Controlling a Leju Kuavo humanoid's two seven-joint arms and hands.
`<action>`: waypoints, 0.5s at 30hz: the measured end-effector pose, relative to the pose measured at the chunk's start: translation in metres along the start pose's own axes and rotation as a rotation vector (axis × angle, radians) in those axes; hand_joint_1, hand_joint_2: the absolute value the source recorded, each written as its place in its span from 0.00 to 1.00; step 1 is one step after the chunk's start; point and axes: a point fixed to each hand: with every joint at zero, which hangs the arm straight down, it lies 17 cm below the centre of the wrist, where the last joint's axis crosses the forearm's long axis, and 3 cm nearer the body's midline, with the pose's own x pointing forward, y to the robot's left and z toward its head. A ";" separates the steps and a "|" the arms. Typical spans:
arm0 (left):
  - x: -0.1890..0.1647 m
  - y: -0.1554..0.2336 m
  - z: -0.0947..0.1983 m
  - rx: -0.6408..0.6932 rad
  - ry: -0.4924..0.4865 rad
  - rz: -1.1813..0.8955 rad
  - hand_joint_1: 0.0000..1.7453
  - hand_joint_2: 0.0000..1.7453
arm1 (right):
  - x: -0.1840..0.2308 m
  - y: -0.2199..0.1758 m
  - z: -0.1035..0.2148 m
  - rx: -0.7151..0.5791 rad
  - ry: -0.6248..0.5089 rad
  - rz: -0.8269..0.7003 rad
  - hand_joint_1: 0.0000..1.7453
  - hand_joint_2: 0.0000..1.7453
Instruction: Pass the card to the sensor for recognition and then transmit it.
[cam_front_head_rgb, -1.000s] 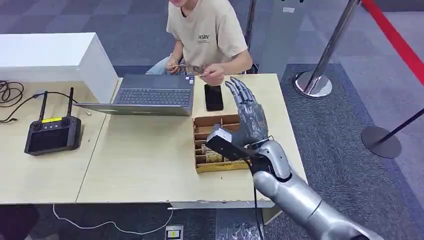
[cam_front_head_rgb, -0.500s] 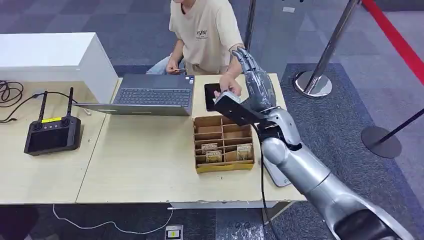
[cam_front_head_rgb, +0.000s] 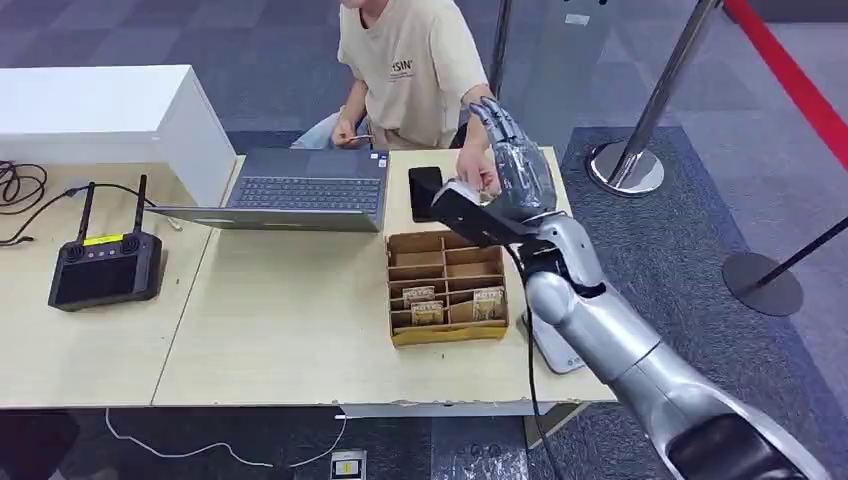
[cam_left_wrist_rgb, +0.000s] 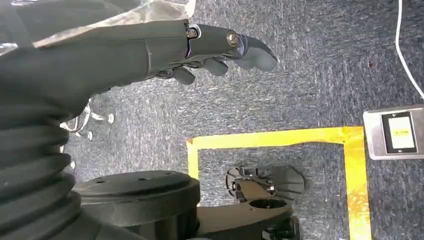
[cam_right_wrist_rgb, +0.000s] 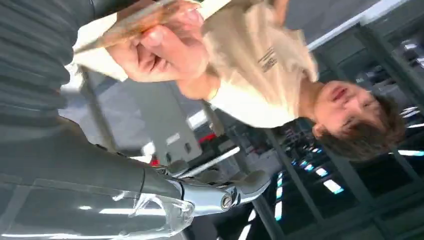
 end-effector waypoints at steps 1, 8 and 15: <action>0.000 0.000 0.000 0.000 -0.001 -0.001 0.00 1.00 | -0.002 0.000 -0.002 -0.003 -0.007 0.051 0.00 1.00; 0.000 -0.001 0.000 -0.004 0.001 -0.008 0.00 1.00 | -0.011 0.007 0.004 -0.007 -0.014 0.154 0.00 1.00; 0.001 -0.002 0.001 -0.009 -0.008 -0.015 0.00 1.00 | -0.020 0.014 0.012 0.007 -0.005 0.184 1.00 1.00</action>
